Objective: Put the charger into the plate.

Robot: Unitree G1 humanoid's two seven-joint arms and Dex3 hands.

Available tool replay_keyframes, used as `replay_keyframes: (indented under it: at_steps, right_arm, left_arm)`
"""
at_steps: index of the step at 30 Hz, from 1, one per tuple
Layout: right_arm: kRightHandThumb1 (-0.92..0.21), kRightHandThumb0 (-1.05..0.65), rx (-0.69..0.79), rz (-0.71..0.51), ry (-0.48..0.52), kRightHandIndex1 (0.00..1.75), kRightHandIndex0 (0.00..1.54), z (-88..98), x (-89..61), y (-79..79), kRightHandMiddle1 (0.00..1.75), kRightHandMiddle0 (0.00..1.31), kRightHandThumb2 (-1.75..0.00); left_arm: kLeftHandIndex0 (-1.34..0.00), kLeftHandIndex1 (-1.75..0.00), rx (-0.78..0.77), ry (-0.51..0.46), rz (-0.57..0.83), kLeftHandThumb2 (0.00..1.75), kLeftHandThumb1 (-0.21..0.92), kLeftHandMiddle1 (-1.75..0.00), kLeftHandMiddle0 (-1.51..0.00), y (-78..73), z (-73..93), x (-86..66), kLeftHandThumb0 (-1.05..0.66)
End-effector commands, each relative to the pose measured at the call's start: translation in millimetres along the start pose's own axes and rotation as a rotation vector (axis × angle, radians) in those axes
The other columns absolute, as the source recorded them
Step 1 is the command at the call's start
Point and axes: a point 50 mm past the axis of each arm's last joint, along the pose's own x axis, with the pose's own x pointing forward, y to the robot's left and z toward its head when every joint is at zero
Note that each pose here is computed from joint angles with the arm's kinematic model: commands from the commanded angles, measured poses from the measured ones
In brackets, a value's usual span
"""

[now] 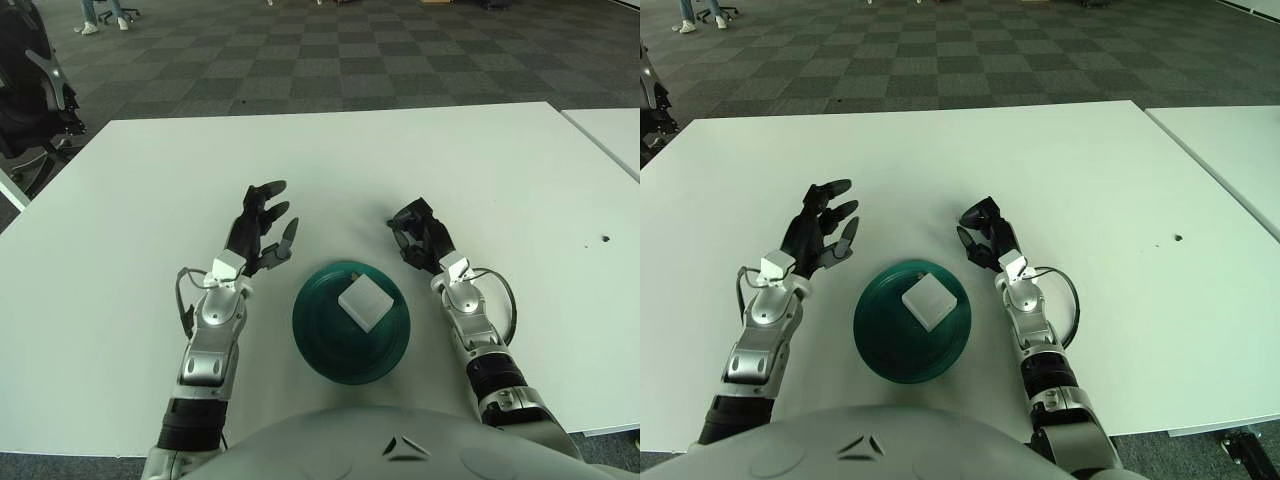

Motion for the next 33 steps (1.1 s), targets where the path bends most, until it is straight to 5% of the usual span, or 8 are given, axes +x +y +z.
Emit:
replay_keyframes:
  at_steps: [1, 3, 7, 22, 33]
  right_arm:
    - [-0.92, -0.47, 0.006, 0.009, 0.127, 0.71, 0.41, -22.9, -13.7, 1.3, 1.41, 0.17, -0.55]
    - [-0.92, -0.54, 0.014, 0.006, 0.129, 0.68, 0.41, -22.9, -13.7, 0.9, 1.16, 0.16, -0.56]
    - [-0.92, -0.57, 0.032, -0.014, 0.125, 0.61, 0.42, -19.9, -17.2, -0.8, 1.0, 0.1, -0.58]
    - [-0.92, -0.61, 0.08, -0.056, 0.081, 0.25, 0.35, -3.3, -22.8, -2.1, 0.76, 0.0, -0.68]
    - [-0.92, -0.64, 0.12, -0.106, 0.05, 0.09, 0.3, 8.9, -31.3, 1.9, 0.57, 0.0, -0.65]
  left_arm:
    - [0.0, -0.63, 0.009, 0.016, 0.051, 0.87, 0.92, -0.14, -0.28, 4.4, 2.3, -4.2, -0.63]
    - [0.0, -0.6, 0.009, 0.025, 0.06, 0.89, 0.92, -0.12, -0.27, 3.8, 2.6, -4.7, -0.62]
    - [0.0, -0.58, 0.008, 0.044, 0.069, 0.89, 0.92, -0.09, -0.26, -1.9, -0.9, -8.6, -0.61]
    - [0.0, -0.63, -0.029, 0.11, 0.139, 0.9, 0.92, -0.07, -0.32, -5.2, -23.2, -16.1, -0.66]
    - [0.0, -0.79, -0.08, 0.08, 0.224, 0.9, 0.92, -0.06, -0.37, -15.4, -22.6, -26.7, -0.66]
